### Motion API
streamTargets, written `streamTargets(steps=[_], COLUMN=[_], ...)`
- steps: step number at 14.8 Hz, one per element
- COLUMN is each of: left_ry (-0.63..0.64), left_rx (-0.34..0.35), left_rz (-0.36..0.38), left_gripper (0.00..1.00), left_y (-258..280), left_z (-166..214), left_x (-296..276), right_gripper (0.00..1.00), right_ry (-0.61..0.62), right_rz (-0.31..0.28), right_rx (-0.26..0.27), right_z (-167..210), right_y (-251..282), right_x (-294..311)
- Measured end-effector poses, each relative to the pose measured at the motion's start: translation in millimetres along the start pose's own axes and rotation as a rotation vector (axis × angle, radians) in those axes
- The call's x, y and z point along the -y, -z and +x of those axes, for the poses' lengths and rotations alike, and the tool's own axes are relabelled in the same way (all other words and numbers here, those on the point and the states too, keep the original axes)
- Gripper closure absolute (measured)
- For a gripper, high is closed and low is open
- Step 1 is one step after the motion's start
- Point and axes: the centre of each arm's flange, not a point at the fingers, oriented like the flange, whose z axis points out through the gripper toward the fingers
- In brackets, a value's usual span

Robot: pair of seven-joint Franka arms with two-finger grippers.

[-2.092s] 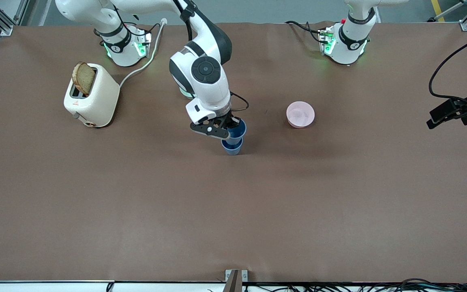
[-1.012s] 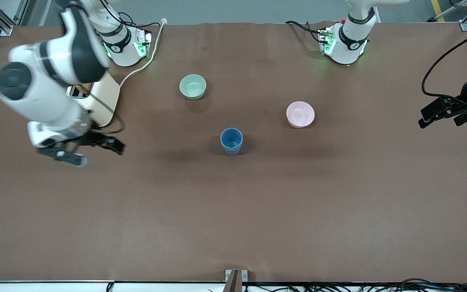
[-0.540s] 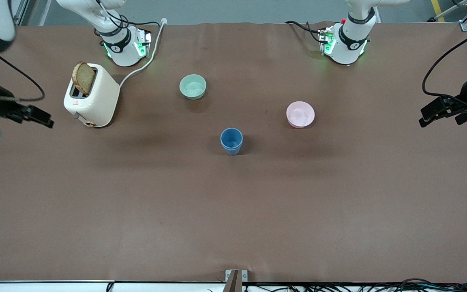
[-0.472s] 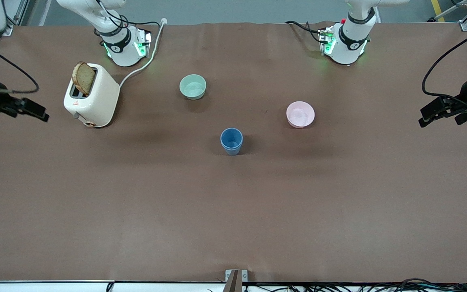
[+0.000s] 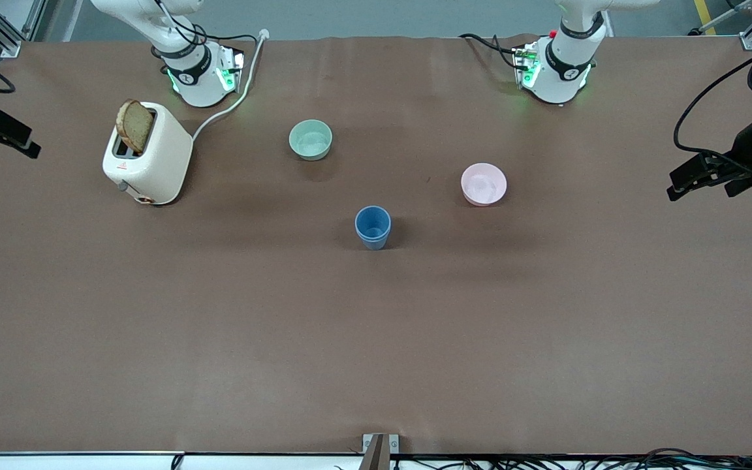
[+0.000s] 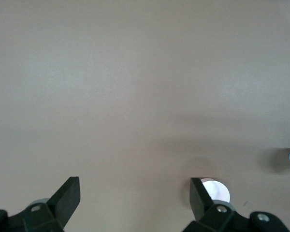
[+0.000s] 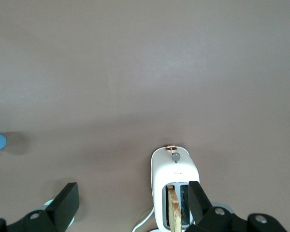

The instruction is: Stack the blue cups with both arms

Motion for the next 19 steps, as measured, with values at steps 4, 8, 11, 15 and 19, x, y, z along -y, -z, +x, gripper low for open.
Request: streamTargets(steps=[4, 8, 11, 15, 19], left_ry=[-0.054, -0.044, -0.034, -0.034, -0.034], left_rx=[0.005, 0.000, 0.003, 0.004, 0.004], left_rz=[0.000, 0.000, 0.000, -0.001, -0.001], left_gripper=[0.00, 0.00, 0.00, 0.00, 0.00], left_y=[5.2, 11.8, 11.4, 11.5, 11.5], left_z=[-3.7, -6.3, -6.7, -6.7, -6.7], left_x=[0.2, 0.2, 0.3, -0.2, -0.2], right_gripper=[0.00, 0.00, 0.00, 0.00, 0.00], right_ry=[0.036, 0.072, 0.075, 0.133, 0.143], right_rz=[-0.003, -0.005, -0.005, -0.004, -0.003], right_rx=[0.016, 0.044, 0.050, 0.049, 0.030], right_z=[6.9, 10.2, 10.7, 10.9, 13.1], right_y=[-4.9, -15.7, -18.9, -18.8, -17.2], right_x=[3.0, 3.2, 2.4, 1.1, 0.2])
